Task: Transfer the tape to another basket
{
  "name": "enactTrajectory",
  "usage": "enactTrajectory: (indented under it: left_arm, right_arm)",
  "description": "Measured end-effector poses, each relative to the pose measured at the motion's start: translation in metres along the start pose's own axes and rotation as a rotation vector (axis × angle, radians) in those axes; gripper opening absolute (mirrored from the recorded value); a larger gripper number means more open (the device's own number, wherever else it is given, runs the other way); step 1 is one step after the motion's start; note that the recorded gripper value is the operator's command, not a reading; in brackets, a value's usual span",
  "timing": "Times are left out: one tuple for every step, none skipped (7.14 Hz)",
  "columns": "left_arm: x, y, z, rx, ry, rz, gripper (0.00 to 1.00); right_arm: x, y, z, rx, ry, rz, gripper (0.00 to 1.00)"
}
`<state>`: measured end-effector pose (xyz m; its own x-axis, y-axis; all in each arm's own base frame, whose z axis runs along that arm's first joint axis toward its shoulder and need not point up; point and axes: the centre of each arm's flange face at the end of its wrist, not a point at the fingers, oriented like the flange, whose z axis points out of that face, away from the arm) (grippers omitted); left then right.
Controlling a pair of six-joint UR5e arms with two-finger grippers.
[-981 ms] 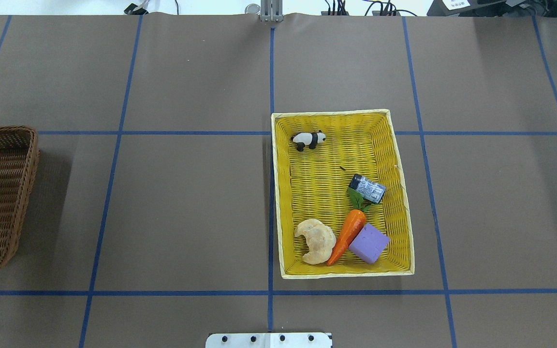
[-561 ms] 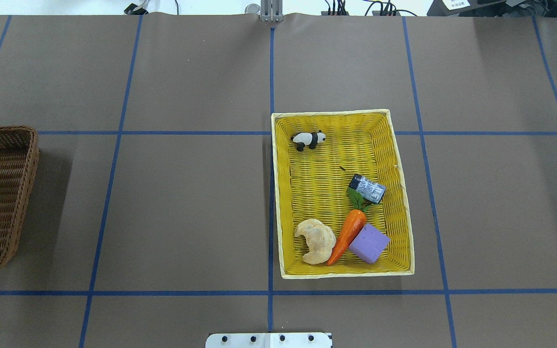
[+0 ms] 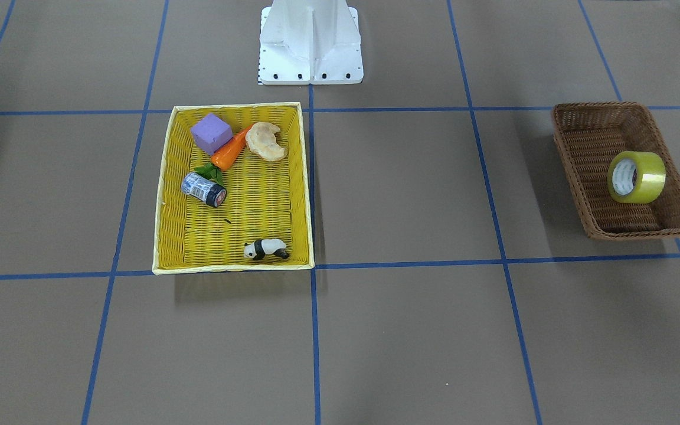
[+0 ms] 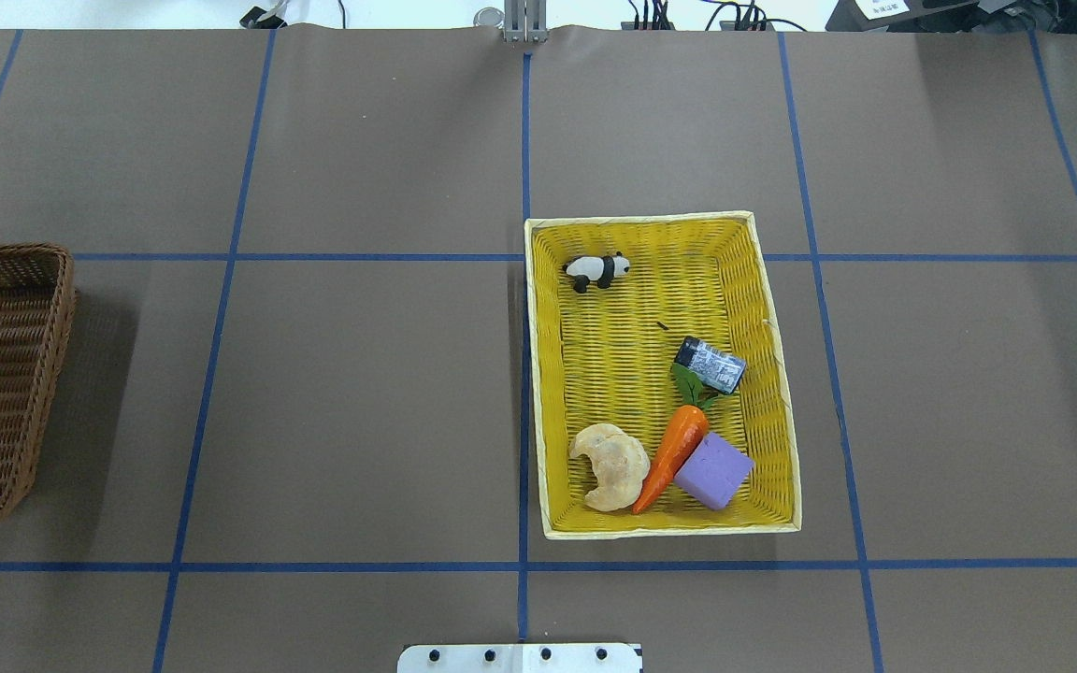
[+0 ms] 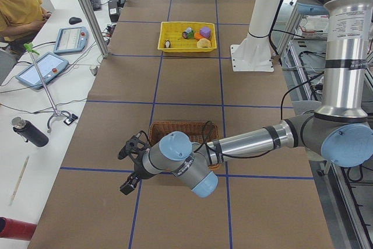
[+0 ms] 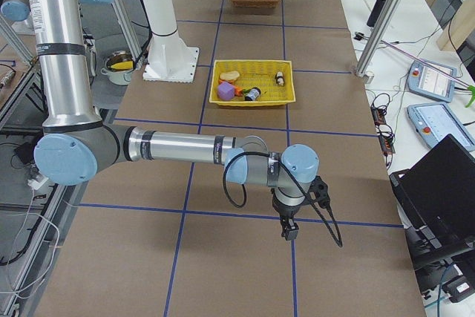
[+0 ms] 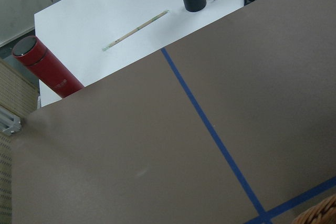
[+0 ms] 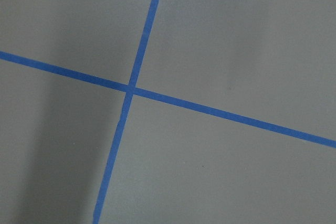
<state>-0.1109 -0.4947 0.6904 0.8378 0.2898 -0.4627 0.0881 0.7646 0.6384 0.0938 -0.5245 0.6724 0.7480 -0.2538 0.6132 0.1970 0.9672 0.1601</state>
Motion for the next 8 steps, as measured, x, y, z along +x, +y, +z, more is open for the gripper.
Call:
enactTrajectory:
  left_arm:
    - [-0.006, 0.005, 0.005, -0.062, 0.024, -0.058, 0.98]
    - [-0.008, 0.010, 0.011, -0.135, 0.062, -0.119, 0.99]
    - [-0.010, 0.011, 0.018, -0.215, 0.092, -0.184, 0.98]
    - [-0.011, 0.002, 0.026, -0.300, 0.120, -0.234, 0.98]
    - [-0.011, -0.012, 0.033, -0.380, 0.155, -0.240, 0.99]
    - [-0.011, -0.030, 0.038, -0.456, 0.186, -0.219, 0.99]
    - [-0.011, -0.047, 0.039, -0.519, 0.211, -0.194, 0.98]
    - [-0.011, -0.057, 0.039, -0.555, 0.224, -0.180, 0.98]
  right_arm:
    - [0.001, 0.002, 0.001, -0.003, -0.001, 0.003, 1.00]
    - [0.001, 0.004, 0.003, -0.006, -0.002, 0.007, 1.00]
    - [0.002, 0.005, 0.004, -0.008, -0.002, 0.011, 1.00]
    - [0.002, 0.005, 0.005, -0.010, -0.002, 0.014, 1.00]
    - [0.003, 0.006, 0.006, -0.012, -0.002, 0.017, 1.00]
    - [0.004, 0.007, 0.007, -0.015, -0.003, 0.020, 1.00]
    - [0.005, 0.008, 0.009, -0.018, -0.004, 0.024, 1.00]
    - [0.006, 0.008, 0.010, -0.019, -0.005, 0.026, 1.00]
